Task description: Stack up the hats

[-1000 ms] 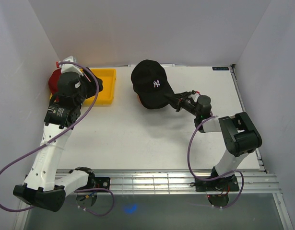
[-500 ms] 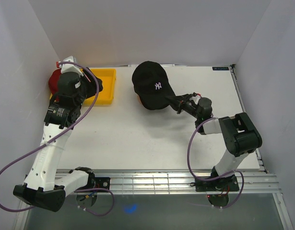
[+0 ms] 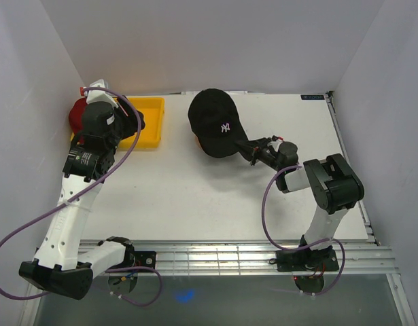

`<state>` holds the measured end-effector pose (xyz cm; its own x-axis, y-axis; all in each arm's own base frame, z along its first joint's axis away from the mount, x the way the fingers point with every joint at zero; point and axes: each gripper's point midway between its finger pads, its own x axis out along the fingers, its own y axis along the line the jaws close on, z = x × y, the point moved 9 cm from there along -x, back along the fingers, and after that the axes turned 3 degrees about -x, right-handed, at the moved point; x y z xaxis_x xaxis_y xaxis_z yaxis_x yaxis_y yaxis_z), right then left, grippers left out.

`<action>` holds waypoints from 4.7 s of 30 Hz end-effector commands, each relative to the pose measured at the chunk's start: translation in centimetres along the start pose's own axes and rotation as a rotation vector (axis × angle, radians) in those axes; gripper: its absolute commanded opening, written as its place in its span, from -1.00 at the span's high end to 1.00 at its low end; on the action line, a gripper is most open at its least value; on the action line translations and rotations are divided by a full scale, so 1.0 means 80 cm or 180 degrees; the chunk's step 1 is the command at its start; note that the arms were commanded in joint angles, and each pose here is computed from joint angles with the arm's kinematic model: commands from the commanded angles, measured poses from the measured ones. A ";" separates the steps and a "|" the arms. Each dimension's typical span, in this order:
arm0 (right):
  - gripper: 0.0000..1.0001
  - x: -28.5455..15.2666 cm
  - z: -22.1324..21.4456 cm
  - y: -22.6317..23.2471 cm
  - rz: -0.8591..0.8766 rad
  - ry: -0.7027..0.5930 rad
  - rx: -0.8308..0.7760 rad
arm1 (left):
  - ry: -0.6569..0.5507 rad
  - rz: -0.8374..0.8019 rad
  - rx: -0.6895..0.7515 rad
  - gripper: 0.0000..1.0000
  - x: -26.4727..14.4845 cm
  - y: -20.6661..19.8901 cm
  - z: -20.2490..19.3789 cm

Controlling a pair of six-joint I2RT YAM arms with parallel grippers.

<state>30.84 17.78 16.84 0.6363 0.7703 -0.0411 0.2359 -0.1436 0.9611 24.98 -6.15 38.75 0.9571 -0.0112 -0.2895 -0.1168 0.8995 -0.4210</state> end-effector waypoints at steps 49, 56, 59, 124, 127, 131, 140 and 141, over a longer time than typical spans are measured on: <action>-0.25 -0.015 0.033 0.004 -0.0912 -0.0203 -0.0403 | -0.0202 0.0230 0.0170 -0.43 -0.008 0.007 0.019; -0.43 -0.044 0.019 0.052 -0.0844 -0.0330 -0.0826 | -0.0249 0.0759 0.0160 -0.47 0.011 0.016 0.027; -0.45 -0.059 0.009 0.063 -0.0736 -0.0281 -0.0983 | -0.0254 0.1239 0.0183 -0.49 0.028 0.037 0.029; -0.57 -0.125 -0.027 -0.014 -0.0548 0.0133 -0.2600 | -0.0235 0.0537 -0.2003 -0.90 0.223 0.356 -0.119; -0.54 -0.124 -0.027 -0.012 -0.0541 0.0130 -0.2602 | -0.0267 0.0526 -0.1954 -0.68 0.221 0.355 -0.113; -0.49 -0.125 -0.027 -0.013 -0.0542 0.0116 -0.2616 | -0.0315 0.0547 -0.1932 -0.21 0.222 0.359 -0.107; -0.48 -0.126 -0.028 -0.016 -0.0550 0.0117 -0.2601 | -0.0335 0.0462 -0.1895 0.32 0.221 0.354 -0.097; -0.48 -0.126 -0.028 -0.015 -0.0544 0.0110 -0.2603 | -0.0361 0.0439 -0.1873 0.36 0.219 0.351 -0.091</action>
<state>22.36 11.51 15.99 0.6006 0.7592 -0.2508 -0.2266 0.4624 0.8572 36.01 15.21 11.99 0.9061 0.1550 -0.3937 -0.4200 0.4422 -0.7925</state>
